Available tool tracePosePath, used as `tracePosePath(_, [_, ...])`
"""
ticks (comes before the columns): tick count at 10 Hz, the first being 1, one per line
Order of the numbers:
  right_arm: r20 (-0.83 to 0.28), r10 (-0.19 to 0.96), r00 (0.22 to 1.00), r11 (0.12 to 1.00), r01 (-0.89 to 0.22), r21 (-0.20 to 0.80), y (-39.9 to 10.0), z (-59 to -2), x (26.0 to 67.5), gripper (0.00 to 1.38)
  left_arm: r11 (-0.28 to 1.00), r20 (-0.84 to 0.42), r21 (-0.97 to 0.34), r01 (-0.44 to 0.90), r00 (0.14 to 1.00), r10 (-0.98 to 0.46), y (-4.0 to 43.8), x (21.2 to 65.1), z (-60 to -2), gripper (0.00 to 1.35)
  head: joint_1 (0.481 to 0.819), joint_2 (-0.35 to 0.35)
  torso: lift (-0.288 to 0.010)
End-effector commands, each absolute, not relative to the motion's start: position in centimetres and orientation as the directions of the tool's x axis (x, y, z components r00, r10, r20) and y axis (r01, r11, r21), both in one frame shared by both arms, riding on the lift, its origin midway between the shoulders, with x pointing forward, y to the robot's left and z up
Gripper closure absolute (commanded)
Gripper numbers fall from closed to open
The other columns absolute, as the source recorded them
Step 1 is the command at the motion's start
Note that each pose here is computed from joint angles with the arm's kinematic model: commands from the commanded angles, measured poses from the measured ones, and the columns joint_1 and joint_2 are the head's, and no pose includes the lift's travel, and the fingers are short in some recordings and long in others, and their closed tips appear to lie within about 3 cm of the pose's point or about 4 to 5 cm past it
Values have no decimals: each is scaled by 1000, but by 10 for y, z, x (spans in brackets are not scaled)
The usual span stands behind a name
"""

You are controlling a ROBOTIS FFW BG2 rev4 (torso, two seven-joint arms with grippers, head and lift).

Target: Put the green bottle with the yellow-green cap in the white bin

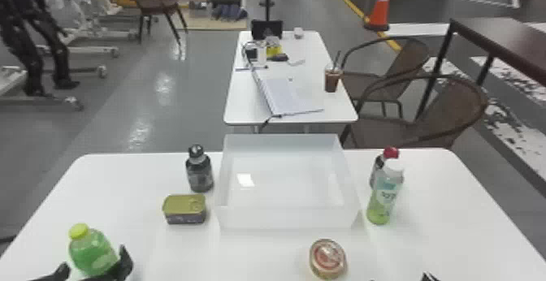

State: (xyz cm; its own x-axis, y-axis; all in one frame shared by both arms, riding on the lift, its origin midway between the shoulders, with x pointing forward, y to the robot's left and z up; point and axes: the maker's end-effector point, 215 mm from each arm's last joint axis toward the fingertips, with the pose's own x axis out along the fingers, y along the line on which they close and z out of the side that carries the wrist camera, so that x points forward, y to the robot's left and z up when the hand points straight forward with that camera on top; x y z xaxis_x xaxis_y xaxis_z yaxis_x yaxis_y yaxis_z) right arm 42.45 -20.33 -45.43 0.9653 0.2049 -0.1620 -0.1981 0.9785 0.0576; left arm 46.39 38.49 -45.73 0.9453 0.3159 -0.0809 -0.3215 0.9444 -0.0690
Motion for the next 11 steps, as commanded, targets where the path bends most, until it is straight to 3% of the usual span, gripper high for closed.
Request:
tracePosePath(1, [-162, 205, 965, 978, -198, 58, -203, -454, 425, 104, 941, -81, -57, -334, 941, 329, 391, 463, -457, 165, 549, 0, -100])
tracePosePath(2, [-162, 205, 965, 978, -198, 58, -203, -454, 425, 104, 940, -92, -57, -338, 939, 332, 392, 463, -460, 302, 549, 0, -100])
tracePosePath(3, [-162, 205, 965, 978, -198, 58, -203, -454, 425, 104, 939, -95, -58, -338, 939, 332, 392, 463, -461, 547, 549, 0, -100])
tracePosePath(4, [-162, 205, 965, 978, -198, 58, -203, -454, 425, 104, 940, -98, -58, -337, 939, 330, 391, 462, -462, 619, 549, 0, -100])
tracePosePath(8, [-164, 205, 965, 978, -198, 57, -204, -455, 424, 104, 946, -55, -79, -315, 949, 312, 378, 466, -448, 611, 549, 0, -100])
tracePosePath(11, [-165, 204, 965, 979, -197, 60, -203, -456, 424, 104, 985, 102, -79, -152, 982, 160, 296, 503, -373, 564, 549, 0, -100])
